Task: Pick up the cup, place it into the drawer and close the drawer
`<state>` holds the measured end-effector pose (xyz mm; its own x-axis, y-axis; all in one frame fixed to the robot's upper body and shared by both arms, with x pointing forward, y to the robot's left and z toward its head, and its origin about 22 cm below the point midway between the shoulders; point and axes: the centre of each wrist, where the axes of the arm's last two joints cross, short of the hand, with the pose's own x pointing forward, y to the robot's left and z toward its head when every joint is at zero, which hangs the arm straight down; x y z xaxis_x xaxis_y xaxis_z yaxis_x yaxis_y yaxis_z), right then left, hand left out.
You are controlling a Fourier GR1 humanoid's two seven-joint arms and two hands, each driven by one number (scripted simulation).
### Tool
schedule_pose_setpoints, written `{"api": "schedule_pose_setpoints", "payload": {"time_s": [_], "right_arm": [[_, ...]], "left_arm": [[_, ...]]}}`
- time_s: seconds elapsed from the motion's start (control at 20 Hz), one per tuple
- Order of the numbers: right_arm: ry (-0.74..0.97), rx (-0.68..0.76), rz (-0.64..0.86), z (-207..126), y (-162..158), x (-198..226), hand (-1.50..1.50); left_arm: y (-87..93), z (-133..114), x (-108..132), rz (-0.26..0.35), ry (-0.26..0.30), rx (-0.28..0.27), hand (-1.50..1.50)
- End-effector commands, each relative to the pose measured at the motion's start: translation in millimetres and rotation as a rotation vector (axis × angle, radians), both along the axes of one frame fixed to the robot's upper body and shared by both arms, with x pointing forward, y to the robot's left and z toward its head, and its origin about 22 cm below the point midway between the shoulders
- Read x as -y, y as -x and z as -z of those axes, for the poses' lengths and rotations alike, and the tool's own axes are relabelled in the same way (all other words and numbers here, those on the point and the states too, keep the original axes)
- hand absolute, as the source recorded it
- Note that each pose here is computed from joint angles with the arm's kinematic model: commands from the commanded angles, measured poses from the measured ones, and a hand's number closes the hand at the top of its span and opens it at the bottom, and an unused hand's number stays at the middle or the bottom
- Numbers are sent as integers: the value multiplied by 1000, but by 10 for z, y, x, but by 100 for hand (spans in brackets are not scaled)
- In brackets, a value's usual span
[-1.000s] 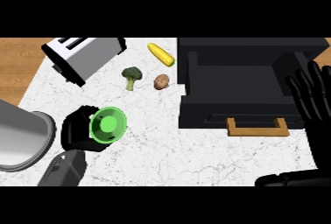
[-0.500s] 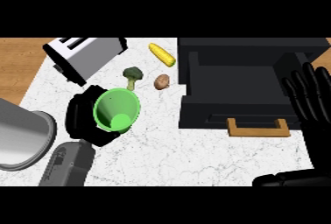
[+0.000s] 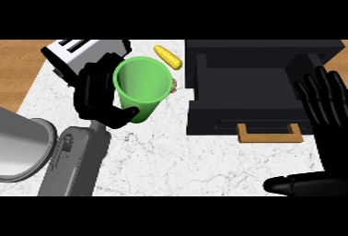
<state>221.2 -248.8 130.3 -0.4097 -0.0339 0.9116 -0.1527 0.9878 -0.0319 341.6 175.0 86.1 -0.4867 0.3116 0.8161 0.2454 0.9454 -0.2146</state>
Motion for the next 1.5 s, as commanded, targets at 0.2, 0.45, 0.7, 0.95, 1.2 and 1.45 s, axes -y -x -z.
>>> {"api": "schedule_pose_setpoints", "payload": {"time_s": [0.2,0.45,0.7,0.95,1.2,1.45], "right_arm": [[1,7,4,8,8,-50,-150],[-1,5,4,-239,-139,-56,-150],[-10,-4,-4,-99,-99,75,-150],[9,3,-1,-48,97,-77,-150],[11,-10,2,-65,-111,18,-150],[12,6,-2,69,-182,200,-150]], "left_arm": [[-185,-791,440,0,-41,15,150],[-356,-890,631,-2,-111,13,150],[-576,-932,845,8,-143,-25,150],[-701,-983,1100,-7,-195,-52,150],[-712,-792,1294,-27,-208,-76,150],[-840,-848,1424,-44,-229,-103,150]]}}
